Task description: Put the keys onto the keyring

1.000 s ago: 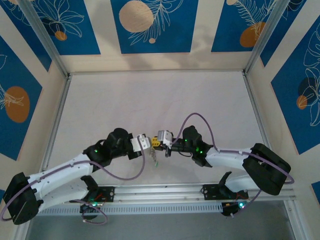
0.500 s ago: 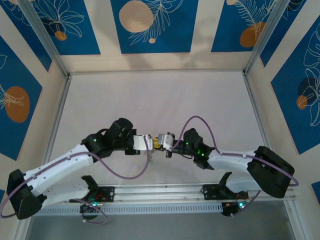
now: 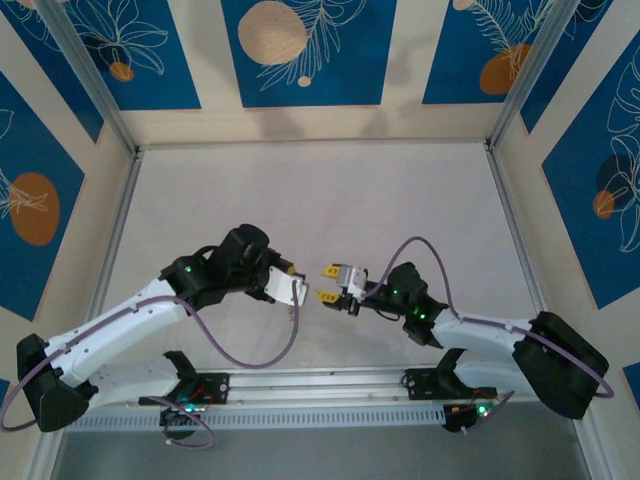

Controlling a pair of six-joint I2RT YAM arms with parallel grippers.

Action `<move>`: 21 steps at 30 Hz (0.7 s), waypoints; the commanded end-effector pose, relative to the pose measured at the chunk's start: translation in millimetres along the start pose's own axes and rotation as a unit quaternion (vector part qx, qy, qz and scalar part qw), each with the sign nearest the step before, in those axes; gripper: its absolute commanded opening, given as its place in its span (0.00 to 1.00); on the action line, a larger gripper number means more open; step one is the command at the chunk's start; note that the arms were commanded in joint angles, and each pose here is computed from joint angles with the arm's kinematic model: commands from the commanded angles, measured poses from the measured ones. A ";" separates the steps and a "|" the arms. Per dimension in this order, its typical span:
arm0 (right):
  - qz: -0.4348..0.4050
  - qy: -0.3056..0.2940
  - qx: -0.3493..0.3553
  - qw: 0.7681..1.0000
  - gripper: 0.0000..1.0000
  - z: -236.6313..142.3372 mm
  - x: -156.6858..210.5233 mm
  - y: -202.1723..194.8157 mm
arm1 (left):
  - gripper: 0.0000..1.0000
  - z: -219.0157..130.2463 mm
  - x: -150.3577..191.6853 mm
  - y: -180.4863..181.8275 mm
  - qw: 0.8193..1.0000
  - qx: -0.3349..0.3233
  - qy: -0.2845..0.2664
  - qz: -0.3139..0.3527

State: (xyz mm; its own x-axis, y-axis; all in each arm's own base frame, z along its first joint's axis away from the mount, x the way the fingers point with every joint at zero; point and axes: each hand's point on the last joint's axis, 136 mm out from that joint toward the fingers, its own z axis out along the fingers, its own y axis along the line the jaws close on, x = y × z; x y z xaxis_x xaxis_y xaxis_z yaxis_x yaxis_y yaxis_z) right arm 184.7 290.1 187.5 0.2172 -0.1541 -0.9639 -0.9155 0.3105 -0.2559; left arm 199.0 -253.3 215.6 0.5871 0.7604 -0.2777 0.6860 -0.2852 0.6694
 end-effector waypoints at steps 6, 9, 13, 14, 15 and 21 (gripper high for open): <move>0.069 -0.009 0.153 0.986 0.99 -44.0 -1.1 -63.1 | 0.00 -11.8 9.3 47.3 0.969 -0.010 0.100 0.228; 0.106 0.011 0.230 0.967 0.99 -69.8 12.5 -92.8 | 0.00 -7.0 15.5 64.4 0.953 -0.001 0.141 0.270; 0.124 0.028 0.316 0.940 0.99 -106.1 23.8 -120.0 | 0.00 -4.8 27.9 82.9 0.934 0.037 0.208 0.289; 0.130 0.033 0.346 0.929 0.99 -117.3 29.3 -127.2 | 0.00 -5.3 28.9 88.8 0.930 0.038 0.217 0.293; 0.135 0.038 0.373 0.917 0.99 -128.5 34.7 -133.4 | 0.00 -5.2 29.6 94.8 0.926 0.040 0.225 0.300; 0.126 0.080 0.435 0.888 0.99 -166.2 61.4 -141.7 | 0.00 9.4 46.7 128.3 0.888 0.030 0.322 0.328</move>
State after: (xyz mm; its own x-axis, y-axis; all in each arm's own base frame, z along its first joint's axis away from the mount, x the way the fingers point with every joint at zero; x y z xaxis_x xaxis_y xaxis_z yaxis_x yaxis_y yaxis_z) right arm 271.0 100.2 200.4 0.0068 -0.0601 -0.9982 -0.3839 0.9216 -0.0581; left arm 300.9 -265.6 264.2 0.6078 0.6152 0.5021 0.3401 -0.7731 0.5354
